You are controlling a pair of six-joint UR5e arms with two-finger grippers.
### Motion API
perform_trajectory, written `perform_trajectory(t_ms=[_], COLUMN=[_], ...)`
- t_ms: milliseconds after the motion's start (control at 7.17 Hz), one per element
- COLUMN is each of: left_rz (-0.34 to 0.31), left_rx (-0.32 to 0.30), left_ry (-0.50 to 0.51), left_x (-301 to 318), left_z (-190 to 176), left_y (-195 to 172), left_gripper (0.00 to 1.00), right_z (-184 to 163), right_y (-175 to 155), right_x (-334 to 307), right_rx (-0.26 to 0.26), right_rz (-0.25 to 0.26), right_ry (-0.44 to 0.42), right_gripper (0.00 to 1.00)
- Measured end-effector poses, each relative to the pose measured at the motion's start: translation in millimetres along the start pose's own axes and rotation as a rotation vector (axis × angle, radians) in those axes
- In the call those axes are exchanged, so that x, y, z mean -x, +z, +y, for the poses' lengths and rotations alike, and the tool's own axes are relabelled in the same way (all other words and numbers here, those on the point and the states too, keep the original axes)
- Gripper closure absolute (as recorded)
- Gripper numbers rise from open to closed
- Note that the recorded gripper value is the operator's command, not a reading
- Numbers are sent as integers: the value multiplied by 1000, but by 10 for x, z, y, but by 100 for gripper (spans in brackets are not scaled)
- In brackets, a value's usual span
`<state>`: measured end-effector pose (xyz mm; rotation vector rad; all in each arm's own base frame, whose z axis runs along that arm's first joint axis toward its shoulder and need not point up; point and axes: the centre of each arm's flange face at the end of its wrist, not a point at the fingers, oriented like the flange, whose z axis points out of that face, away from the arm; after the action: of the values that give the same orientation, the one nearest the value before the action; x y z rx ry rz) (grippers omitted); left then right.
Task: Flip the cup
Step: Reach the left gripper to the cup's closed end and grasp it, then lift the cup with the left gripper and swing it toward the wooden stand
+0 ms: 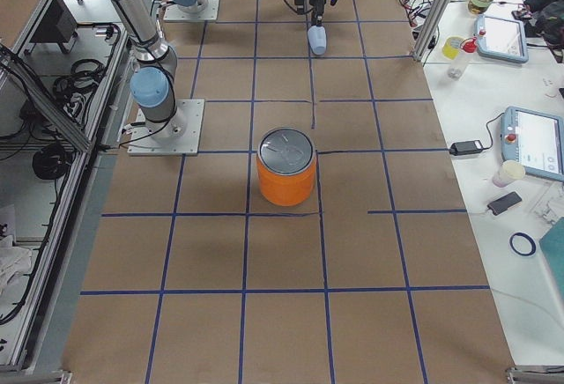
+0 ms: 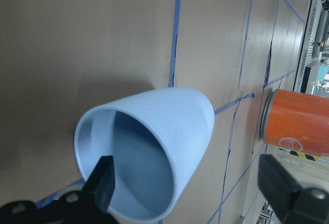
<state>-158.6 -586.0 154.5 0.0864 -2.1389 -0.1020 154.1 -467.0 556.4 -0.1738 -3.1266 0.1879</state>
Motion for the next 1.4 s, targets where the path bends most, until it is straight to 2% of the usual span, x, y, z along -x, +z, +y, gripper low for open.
perform_trajectory(t_ms=[140,279,419,837,1256,1395], left_rz=[19,40,49,44,33,-15], left_rx=[7,7,2,-13,-70,-101], left_ry=[-18,-24,-25,-22,-105,-115], left_x=[-34,-73,-116,-213,-656,-804], left_z=[9,-2,-35,-112,-201,-226], left_y=[56,78,68,3,-292,-438], left_gripper=[63,87,100,100,100,100], right_z=[9,12,19,34,37,36], right_y=[-4,-3,-6,-17,-18,-19], right_x=[-4,-6,-5,-3,-3,-2], right_rx=[2,3,3,2,3,2], right_rz=[0,1,0,-1,-1,-2], right_ry=[1,1,1,1,-1,-1], right_gripper=[0,0,0,0,0,0])
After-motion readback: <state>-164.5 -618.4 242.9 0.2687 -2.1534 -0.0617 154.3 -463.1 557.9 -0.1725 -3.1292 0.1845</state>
